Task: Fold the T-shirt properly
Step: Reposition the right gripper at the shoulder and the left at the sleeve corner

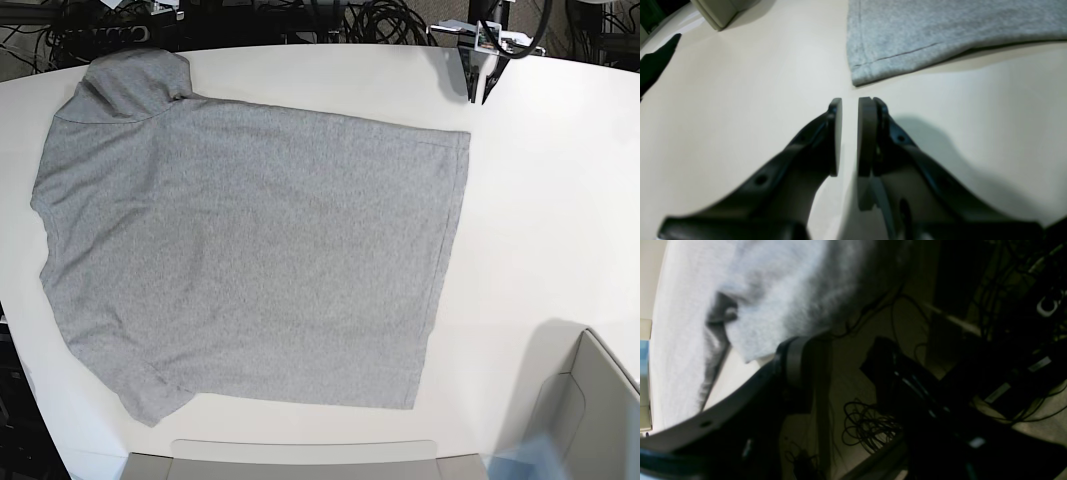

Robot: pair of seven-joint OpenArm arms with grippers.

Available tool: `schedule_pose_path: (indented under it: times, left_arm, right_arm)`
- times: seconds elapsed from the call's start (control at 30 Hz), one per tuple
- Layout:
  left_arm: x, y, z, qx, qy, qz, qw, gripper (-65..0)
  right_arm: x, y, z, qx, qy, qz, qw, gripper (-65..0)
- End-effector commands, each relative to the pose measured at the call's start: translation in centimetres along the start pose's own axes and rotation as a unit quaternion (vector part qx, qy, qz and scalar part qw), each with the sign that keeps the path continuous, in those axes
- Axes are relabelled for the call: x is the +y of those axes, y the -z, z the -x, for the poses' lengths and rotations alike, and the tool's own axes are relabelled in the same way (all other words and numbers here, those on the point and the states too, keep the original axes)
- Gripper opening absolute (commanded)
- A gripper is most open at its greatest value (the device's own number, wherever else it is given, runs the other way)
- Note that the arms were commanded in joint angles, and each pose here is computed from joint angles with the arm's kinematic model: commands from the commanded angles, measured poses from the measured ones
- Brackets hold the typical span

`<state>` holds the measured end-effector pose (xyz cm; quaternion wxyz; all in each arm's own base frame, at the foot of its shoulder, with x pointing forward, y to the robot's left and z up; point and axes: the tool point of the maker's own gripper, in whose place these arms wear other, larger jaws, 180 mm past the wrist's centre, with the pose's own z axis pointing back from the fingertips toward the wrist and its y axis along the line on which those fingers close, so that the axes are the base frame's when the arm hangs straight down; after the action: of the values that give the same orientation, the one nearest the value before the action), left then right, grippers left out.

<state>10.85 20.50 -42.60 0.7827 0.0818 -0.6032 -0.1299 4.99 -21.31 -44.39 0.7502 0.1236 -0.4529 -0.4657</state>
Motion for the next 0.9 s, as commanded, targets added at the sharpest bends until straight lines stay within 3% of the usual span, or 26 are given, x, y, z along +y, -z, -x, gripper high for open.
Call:
schedule_pose_path:
  times: [0.0, 0.7, 0.87]
  left_arm:
    - [0.2, -0.1, -0.8, -0.018, 0.004, -0.001, 1.0, -55.5]
    - [0.9, 0.7, -0.7, -0.023, 0.018, 0.007, 1.0, -55.5]
    - [0.9, 1.2, -1.1, -0.03, 0.018, 0.006, 0.999, -55.5]
  right_arm:
    - [0.2, -0.2, -0.8, -0.012, -0.004, -0.011, 0.9999, -36.8]
    - [2.9, -0.8, -3.2, -0.047, 0.015, -0.043, 0.9979, -36.8]
    - [5.4, -0.9, -4.9, -0.065, 0.004, -0.075, 0.995, -36.8]
